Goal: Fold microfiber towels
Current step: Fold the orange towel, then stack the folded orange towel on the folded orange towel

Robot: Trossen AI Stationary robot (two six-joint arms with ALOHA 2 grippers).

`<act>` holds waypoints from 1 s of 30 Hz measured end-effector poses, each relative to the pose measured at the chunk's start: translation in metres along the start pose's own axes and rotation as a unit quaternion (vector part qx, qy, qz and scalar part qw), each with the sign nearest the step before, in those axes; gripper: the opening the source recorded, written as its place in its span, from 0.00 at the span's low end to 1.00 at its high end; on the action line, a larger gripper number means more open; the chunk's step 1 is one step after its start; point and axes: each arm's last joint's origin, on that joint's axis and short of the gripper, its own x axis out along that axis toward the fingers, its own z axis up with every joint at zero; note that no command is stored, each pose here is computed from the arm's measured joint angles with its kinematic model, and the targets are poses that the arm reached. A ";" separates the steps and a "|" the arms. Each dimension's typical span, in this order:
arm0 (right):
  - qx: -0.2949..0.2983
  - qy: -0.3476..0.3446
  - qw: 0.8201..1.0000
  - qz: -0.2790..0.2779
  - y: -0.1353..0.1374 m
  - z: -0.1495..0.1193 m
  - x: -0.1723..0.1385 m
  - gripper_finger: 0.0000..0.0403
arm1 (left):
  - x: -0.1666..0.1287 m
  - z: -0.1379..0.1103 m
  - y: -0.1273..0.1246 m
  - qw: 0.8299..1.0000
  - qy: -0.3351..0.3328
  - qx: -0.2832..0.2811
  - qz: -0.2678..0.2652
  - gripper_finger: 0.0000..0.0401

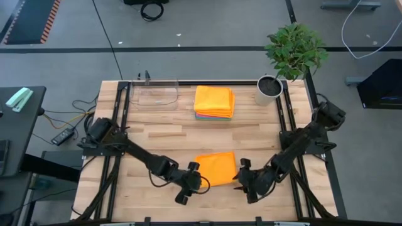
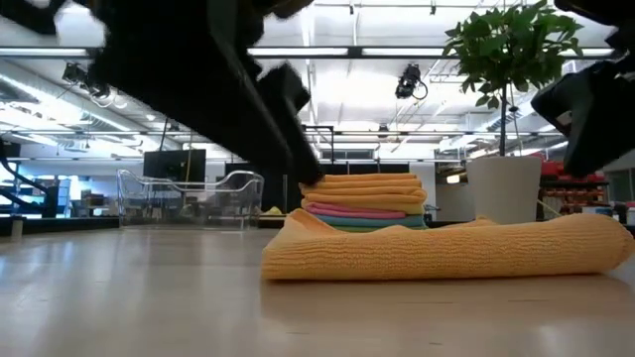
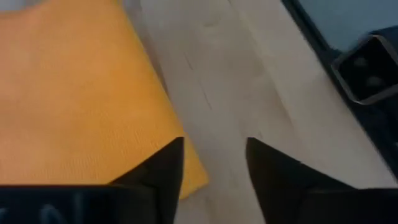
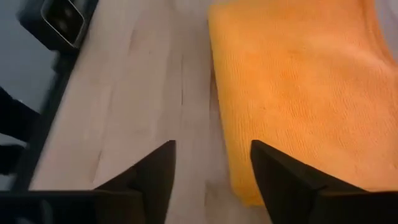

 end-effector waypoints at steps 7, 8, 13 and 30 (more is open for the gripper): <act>-0.050 0.018 0.998 -0.016 0.011 -0.004 0.019 0.60 | 0.014 -0.010 -0.003 0.999 0.006 -0.034 0.036 0.61; -0.055 0.022 0.998 -0.019 0.011 -0.004 0.021 0.60 | 0.017 -0.011 -0.003 0.999 0.003 -0.039 0.037 0.61; -0.044 0.051 0.997 -0.049 0.004 -0.008 0.031 0.58 | 0.023 -0.018 -0.003 0.997 0.021 -0.062 0.046 0.58; 0.004 0.084 0.993 -0.077 -0.003 -0.020 0.045 0.46 | 0.035 -0.026 -0.007 0.995 0.036 -0.091 0.020 0.49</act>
